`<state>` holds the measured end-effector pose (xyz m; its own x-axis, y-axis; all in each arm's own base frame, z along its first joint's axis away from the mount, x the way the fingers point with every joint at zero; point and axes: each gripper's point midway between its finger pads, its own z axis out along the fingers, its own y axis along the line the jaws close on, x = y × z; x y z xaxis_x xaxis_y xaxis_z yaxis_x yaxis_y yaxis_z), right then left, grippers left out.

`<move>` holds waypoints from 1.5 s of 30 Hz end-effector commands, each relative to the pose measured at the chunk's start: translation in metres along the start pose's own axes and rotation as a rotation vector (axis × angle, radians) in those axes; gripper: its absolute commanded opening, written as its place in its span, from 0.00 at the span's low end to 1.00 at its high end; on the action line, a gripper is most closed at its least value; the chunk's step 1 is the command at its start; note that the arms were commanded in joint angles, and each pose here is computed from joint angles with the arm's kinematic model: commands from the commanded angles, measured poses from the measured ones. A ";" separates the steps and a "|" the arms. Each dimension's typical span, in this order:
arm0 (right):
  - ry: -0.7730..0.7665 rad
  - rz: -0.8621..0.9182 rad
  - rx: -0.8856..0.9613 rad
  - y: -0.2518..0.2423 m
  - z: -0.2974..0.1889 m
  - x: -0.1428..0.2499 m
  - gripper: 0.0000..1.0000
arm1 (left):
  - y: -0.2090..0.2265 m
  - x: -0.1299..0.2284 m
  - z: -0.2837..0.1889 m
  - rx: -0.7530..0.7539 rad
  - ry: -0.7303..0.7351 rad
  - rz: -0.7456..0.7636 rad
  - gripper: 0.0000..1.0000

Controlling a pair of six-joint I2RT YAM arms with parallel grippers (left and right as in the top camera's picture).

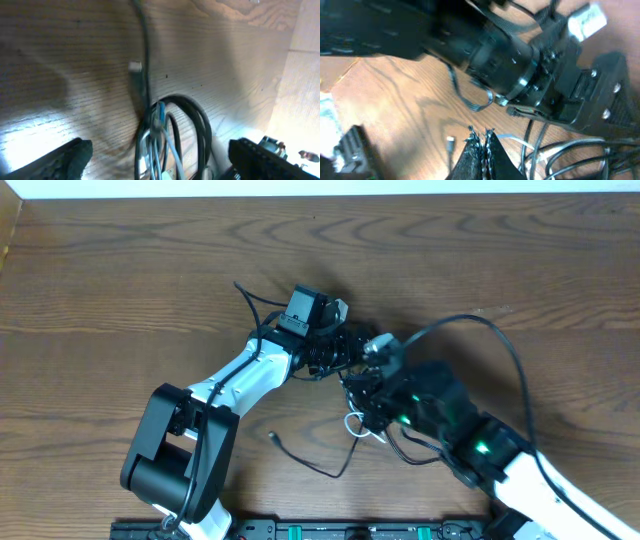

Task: Untangle cables

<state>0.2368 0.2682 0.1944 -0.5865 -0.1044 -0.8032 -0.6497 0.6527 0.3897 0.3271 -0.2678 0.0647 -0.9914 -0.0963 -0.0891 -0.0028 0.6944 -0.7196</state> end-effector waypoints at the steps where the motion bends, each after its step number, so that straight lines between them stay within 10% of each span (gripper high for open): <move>1: -0.052 -0.063 -0.016 0.010 -0.018 -0.014 0.01 | 0.002 0.000 0.002 0.000 0.007 0.007 0.95; 23: -0.265 0.053 0.571 -0.105 -0.102 -0.048 0.01 | 0.044 -0.061 -0.083 0.246 -0.066 -0.317 0.96; 32: -0.202 0.117 0.276 -0.080 -0.054 -0.049 0.01 | 0.040 -0.070 -0.141 0.514 -0.062 -0.230 0.96; 45: 0.170 0.324 0.237 -0.096 0.002 0.042 0.40 | 0.006 -0.044 -0.112 0.532 0.014 -0.007 0.96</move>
<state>0.2851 0.2010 0.1259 -0.7937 0.0280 -0.6077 -0.3189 0.8315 0.4548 0.3596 -0.1640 0.1505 -0.9918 -0.1239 -0.0325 0.0080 0.1928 -0.9812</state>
